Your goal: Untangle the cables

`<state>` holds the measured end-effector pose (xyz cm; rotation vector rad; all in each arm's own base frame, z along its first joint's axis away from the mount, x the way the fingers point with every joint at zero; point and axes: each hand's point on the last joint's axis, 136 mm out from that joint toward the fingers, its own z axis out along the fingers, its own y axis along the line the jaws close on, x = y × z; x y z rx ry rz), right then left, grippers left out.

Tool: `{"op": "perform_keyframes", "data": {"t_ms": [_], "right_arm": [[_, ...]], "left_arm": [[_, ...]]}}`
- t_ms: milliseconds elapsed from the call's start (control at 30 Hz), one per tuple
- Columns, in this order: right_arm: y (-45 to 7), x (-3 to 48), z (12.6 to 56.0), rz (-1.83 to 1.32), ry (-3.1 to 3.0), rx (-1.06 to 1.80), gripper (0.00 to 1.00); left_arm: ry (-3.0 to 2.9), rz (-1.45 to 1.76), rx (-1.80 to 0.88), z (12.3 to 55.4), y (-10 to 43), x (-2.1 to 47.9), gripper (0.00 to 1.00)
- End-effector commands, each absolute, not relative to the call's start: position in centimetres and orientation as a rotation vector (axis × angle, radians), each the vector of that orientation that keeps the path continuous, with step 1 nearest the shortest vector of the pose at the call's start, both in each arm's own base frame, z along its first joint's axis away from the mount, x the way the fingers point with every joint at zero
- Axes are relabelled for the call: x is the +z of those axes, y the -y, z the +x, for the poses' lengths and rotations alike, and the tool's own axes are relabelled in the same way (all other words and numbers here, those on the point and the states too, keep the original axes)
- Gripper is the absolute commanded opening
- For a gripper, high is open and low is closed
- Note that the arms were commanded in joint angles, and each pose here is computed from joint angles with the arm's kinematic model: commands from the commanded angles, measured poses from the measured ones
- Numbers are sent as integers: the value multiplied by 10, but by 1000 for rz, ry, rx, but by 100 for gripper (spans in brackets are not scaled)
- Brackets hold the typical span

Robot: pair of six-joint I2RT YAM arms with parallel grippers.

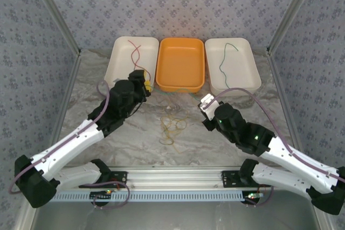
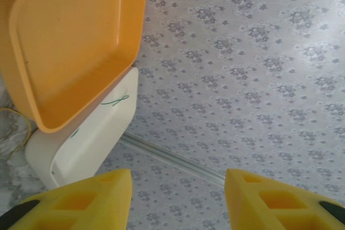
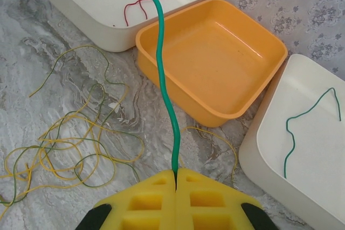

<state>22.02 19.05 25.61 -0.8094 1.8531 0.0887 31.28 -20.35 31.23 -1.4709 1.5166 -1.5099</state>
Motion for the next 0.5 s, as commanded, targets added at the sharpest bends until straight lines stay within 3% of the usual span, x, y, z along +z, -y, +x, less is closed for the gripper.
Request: {"op": "perform_keyframes", "data": {"t_ms": [0,267,467], "right_arm": [[-192,262,219,-810,-1837,77,0],[-185,266,218,-806,-1827,50,0],[-173,270,216,-864,-1820,-44,0]], "left_arm": [[-1540,-1437,-1481,316,201,320,45],[-1642,-1355,-1362,314,192,318,2],[-1757,-1192,-1120,308,172,320,0]]}}
